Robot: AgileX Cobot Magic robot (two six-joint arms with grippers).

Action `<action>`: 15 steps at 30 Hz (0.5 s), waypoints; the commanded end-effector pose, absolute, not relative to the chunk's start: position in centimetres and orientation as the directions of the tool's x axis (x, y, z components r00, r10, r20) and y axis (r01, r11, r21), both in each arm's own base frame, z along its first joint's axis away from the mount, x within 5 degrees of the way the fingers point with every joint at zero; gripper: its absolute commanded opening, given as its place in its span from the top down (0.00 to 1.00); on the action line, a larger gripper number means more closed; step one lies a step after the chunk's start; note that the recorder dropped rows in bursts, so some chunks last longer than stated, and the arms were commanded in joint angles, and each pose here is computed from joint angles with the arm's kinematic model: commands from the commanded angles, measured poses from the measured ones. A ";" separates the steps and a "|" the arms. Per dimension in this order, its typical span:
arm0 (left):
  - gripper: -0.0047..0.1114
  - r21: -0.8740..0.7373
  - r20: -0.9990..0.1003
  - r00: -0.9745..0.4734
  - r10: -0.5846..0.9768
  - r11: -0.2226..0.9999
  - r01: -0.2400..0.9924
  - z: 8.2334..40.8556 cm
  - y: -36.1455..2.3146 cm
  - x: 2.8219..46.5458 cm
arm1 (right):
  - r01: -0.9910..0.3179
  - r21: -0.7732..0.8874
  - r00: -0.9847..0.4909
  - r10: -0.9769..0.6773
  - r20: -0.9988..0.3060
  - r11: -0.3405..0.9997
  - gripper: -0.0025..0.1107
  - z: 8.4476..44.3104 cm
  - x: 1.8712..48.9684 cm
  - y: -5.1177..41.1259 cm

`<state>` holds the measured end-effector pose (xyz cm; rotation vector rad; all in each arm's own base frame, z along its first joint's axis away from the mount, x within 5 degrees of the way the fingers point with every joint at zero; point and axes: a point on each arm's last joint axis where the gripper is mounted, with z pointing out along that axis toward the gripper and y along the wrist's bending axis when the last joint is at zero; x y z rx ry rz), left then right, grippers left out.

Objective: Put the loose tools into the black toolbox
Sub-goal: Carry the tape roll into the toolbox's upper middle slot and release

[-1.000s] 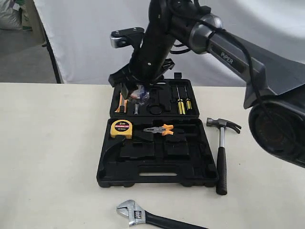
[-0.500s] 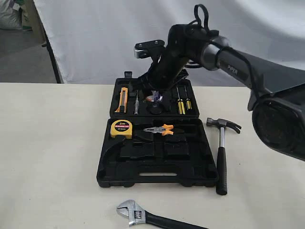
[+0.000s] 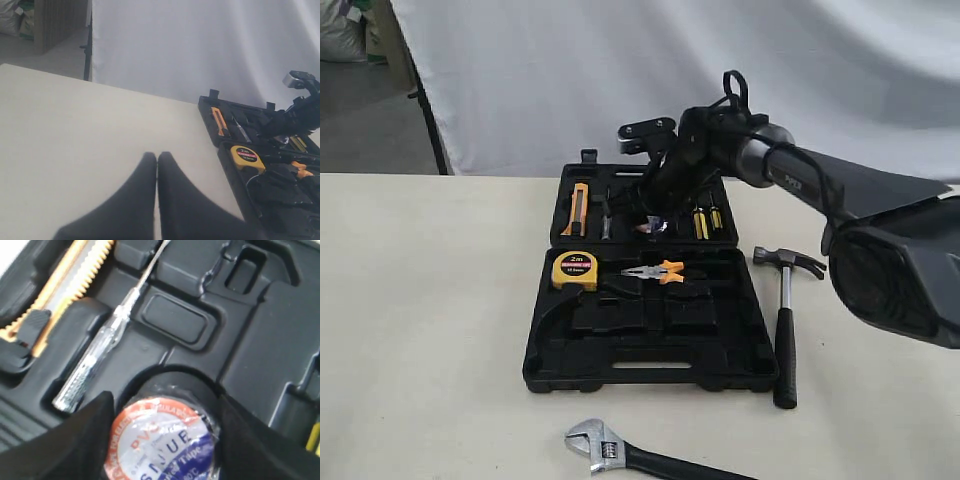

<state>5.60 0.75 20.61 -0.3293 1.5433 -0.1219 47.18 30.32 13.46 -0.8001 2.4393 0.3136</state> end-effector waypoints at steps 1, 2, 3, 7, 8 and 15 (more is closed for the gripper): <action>0.95 -0.284 -0.959 0.051 -0.280 0.947 -0.149 20.8 0.9 5.5 | -0.597 0.036 -0.665 -0.469 -0.581 0.802 0.98 12.4 47.7 30.1; 0.95 -0.284 -0.959 0.051 -0.280 0.947 -0.149 20.8 0.9 5.5 | -0.596 0.033 -0.664 -0.469 -0.582 0.802 0.98 12.2 47.7 30.1; 0.95 -0.284 -0.959 0.051 -0.280 0.947 -0.149 20.8 0.9 5.5 | -0.598 0.024 -0.658 -0.474 -0.585 0.801 0.98 12.1 47.8 30.1; 0.95 -0.284 -0.959 0.051 -0.280 0.947 -0.149 20.8 0.9 5.5 | -0.598 0.005 -0.646 -0.479 -0.594 0.801 0.98 11.5 48.0 30.0; 0.95 -0.284 -0.959 0.051 -0.280 0.947 -0.149 20.8 0.9 5.5 | -0.598 0.005 -0.646 -0.479 -0.594 0.801 0.98 11.5 48.0 30.0; 0.95 -0.284 -0.959 0.051 -0.280 0.947 -0.149 20.8 0.9 5.5 | -0.593 0.019 -0.665 -0.476 -0.575 0.805 0.98 11.3 47.9 30.0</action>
